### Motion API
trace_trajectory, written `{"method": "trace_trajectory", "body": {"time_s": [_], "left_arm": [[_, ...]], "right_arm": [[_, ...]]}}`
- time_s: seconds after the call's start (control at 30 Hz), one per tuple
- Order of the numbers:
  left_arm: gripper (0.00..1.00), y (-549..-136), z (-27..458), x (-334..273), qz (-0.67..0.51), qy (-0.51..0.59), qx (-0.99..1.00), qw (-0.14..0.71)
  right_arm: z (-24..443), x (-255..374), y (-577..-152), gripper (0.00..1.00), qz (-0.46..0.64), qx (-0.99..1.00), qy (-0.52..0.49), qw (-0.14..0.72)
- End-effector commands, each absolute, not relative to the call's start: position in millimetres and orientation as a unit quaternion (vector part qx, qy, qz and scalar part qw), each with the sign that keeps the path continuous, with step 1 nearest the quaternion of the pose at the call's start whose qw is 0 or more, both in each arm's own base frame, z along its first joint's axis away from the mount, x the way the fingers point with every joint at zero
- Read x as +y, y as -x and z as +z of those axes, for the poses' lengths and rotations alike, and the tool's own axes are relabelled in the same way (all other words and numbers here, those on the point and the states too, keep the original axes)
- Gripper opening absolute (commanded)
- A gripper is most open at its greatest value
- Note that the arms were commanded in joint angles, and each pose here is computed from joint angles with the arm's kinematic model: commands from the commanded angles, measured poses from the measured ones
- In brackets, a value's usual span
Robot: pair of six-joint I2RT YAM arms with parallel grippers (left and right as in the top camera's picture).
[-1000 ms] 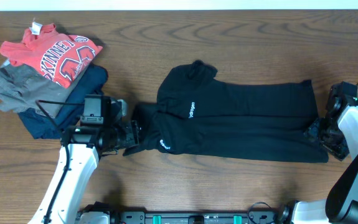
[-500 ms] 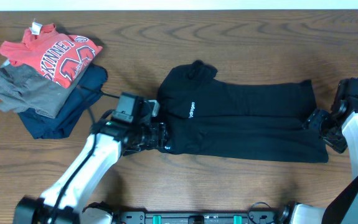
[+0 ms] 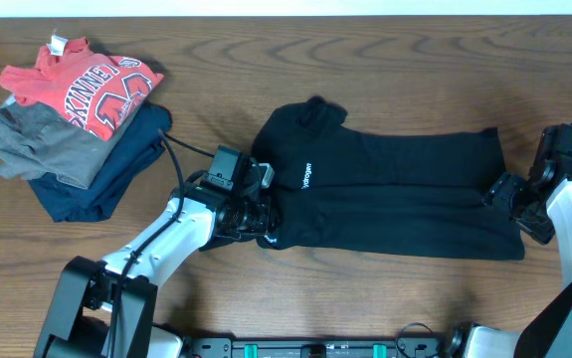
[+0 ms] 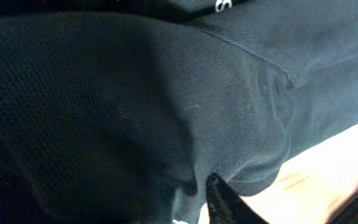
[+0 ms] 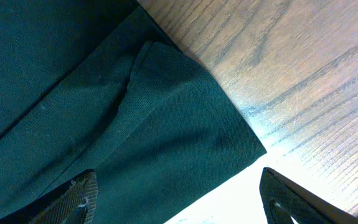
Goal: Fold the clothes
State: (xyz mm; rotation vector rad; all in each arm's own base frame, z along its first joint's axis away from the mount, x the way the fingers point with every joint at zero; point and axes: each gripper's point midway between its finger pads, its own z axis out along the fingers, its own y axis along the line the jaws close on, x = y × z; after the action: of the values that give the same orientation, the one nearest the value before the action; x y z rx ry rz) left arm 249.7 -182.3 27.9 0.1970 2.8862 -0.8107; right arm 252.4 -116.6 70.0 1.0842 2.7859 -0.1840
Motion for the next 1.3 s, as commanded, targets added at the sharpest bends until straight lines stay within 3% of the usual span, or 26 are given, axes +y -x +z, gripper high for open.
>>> {"method": "trace_trajectory", "body": {"time_s": [0.0, 0.33, 0.5, 0.7, 0.87, 1.0, 1.07, 1.13, 1.27], "left_arm": [[0.29, -252, 40, -187, -0.283, -0.072, 0.953, 0.082], [0.3, -257, 58, -191, -0.299, -0.082, 0.945, 0.108], [0.06, -255, 49, -190, -0.295, -0.077, 0.948, 0.094], [0.06, -261, 56, -191, -0.301, -0.067, 0.946, 0.101], [0.06, -298, 89, -179, -0.313, -0.048, 0.931, 0.18], [0.07, -315, 83, -155, -0.275, 0.002, 0.94, 0.201], [0.46, -308, 73, -154, -0.269, 0.006, 0.946, 0.178], [0.7, -297, 63, -154, -0.263, 0.008, 0.953, 0.149], [0.7, -287, 58, -151, -0.256, 0.014, 0.958, 0.126]], "right_arm": [[78, -121, -257, 0.82, -0.061, 0.927, -0.36, 0.086], [78, -121, -257, 0.82, -0.061, 0.927, -0.36, 0.086], [78, -120, -255, 0.82, -0.061, 0.927, -0.36, 0.083], [78, -120, -255, 0.81, -0.061, 0.927, -0.36, 0.083], [78, -120, -255, 0.82, -0.061, 0.927, -0.36, 0.083], [78, -120, -255, 0.82, -0.061, 0.927, -0.36, 0.083], [78, -120, -255, 0.82, -0.061, 0.927, -0.36, 0.083], [78, -120, -255, 0.82, -0.061, 0.927, -0.36, 0.083], [78, -120, -255, 0.82, -0.061, 0.927, -0.36, 0.083]]}}
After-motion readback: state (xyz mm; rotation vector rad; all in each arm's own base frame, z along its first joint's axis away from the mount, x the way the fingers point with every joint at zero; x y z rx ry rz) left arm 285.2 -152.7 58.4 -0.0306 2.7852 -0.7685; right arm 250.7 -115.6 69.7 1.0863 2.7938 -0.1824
